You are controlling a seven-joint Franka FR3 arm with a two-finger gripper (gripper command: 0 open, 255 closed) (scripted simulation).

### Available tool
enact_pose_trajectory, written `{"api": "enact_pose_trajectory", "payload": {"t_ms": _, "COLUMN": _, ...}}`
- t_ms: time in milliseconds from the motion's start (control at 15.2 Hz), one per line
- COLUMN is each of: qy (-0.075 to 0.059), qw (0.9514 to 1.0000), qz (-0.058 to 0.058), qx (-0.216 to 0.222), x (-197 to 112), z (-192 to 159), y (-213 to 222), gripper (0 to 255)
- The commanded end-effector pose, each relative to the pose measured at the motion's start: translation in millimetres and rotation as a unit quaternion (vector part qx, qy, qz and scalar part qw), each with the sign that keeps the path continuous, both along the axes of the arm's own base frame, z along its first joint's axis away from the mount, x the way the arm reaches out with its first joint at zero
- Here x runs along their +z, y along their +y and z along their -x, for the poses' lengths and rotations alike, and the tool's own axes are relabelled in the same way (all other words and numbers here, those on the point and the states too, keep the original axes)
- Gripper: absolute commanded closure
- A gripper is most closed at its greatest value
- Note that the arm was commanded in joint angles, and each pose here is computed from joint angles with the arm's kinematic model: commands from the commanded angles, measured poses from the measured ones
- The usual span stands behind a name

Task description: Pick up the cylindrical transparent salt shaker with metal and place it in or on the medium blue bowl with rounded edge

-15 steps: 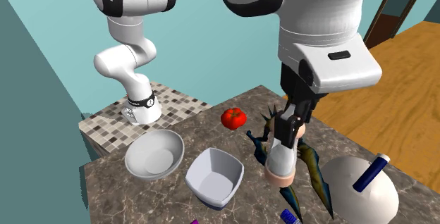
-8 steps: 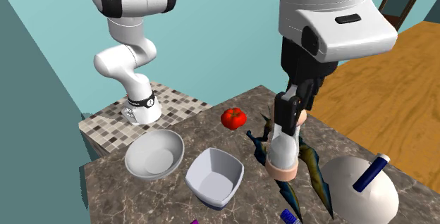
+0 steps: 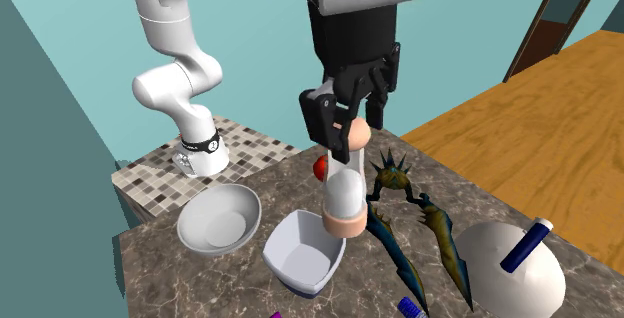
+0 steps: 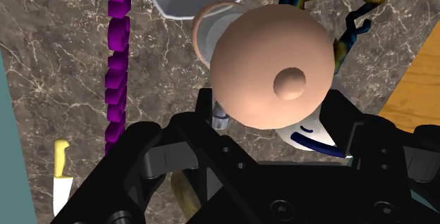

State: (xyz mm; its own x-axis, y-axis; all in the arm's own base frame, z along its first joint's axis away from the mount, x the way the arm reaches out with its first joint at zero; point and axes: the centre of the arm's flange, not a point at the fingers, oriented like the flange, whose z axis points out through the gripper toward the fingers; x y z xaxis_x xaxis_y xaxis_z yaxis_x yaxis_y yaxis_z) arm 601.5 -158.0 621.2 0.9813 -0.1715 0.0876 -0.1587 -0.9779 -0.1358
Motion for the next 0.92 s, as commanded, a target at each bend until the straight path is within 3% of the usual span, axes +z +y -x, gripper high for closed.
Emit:
{"api": "enact_pose_trajectory", "payload": {"t_ms": 0, "qy": 0.000, "qw": 1.0000, "qz": 0.000, "qx": 0.000, "x": 10.7, "z": 22.8, "y": -8.4, "gripper": 255}}
{"api": "enact_pose_trajectory", "payload": {"t_ms": 198, "qy": 0.000, "qw": 1.0000, "qz": 0.000, "qx": 0.000, "x": 27.5, "z": 55.6, "y": -24.8, "gripper": 255}}
{"api": "enact_pose_trajectory", "payload": {"t_ms": 858, "qy": 0.000, "qw": 1.0000, "qz": 0.000, "qx": 0.000, "x": -25.3, "z": 55.6, "y": -24.8, "gripper": 255}}
